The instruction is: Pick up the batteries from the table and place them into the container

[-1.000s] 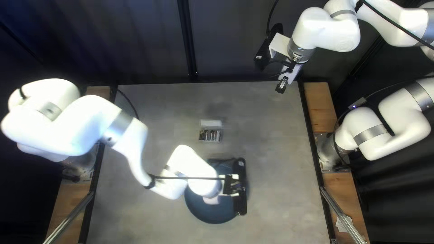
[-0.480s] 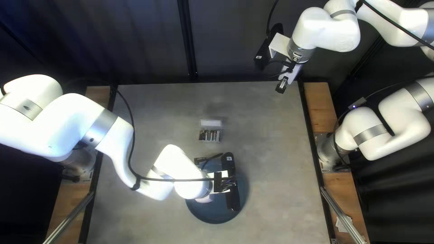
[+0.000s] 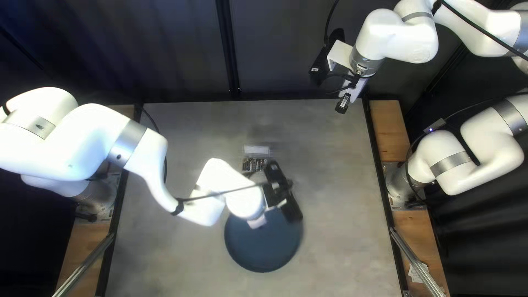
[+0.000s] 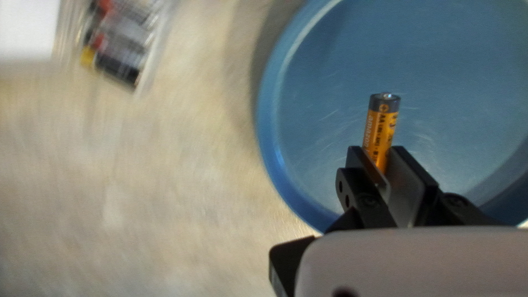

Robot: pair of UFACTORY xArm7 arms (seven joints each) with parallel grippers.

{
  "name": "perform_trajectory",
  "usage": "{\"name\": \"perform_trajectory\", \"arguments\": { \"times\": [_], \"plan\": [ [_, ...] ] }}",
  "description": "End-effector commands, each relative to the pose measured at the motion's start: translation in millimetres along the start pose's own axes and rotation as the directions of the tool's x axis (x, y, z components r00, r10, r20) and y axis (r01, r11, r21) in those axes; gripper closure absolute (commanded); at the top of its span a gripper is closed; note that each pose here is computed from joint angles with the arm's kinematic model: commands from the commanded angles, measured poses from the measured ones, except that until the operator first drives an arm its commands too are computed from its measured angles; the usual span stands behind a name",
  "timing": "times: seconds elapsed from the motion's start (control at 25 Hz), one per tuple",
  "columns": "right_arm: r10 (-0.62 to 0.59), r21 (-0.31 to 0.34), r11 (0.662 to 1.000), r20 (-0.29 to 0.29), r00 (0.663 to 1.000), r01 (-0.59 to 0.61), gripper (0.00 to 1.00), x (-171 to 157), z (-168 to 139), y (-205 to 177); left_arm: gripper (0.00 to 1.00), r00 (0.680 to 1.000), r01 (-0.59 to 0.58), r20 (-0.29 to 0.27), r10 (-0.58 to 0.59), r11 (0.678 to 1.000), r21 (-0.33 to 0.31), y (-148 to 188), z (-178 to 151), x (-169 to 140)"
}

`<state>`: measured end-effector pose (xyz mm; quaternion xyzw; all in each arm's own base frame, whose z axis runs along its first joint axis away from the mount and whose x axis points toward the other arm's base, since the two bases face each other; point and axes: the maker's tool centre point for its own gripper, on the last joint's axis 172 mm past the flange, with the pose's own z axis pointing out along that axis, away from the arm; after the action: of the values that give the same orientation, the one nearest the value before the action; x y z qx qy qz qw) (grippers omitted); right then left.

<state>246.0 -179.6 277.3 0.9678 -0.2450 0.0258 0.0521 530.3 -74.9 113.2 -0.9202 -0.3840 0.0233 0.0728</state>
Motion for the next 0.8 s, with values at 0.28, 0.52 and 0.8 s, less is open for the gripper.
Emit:
{"name": "perform_trajectory", "arguments": {
  "times": [0.28, 0.52, 0.8],
  "plan": [
    [0.000, 0.000, 1.000, 0.000, 1.000, 0.000, 0.00, 0.0, 0.0, 0.0, 1.00, 0.983, 0.175, 0.043, -0.177, 0.983, 0.050, -13.6, 9.9, 6.6],
    [0.000, 0.000, 1.000, 0.000, 1.000, 0.000, 0.00, 0.0, 0.0, 0.0, 1.00, 0.949, 0.288, 0.128, -0.289, 0.957, 0.024, -31.3, 19.3, 39.3],
    [0.000, 0.000, 1.000, 0.000, 1.000, 0.000, 0.00, 0.0, 0.0, 0.0, 1.00, 0.743, 0.633, 0.213, -0.634, 0.769, 0.082, -82.6, 21.5, 45.6]
  ]
}}
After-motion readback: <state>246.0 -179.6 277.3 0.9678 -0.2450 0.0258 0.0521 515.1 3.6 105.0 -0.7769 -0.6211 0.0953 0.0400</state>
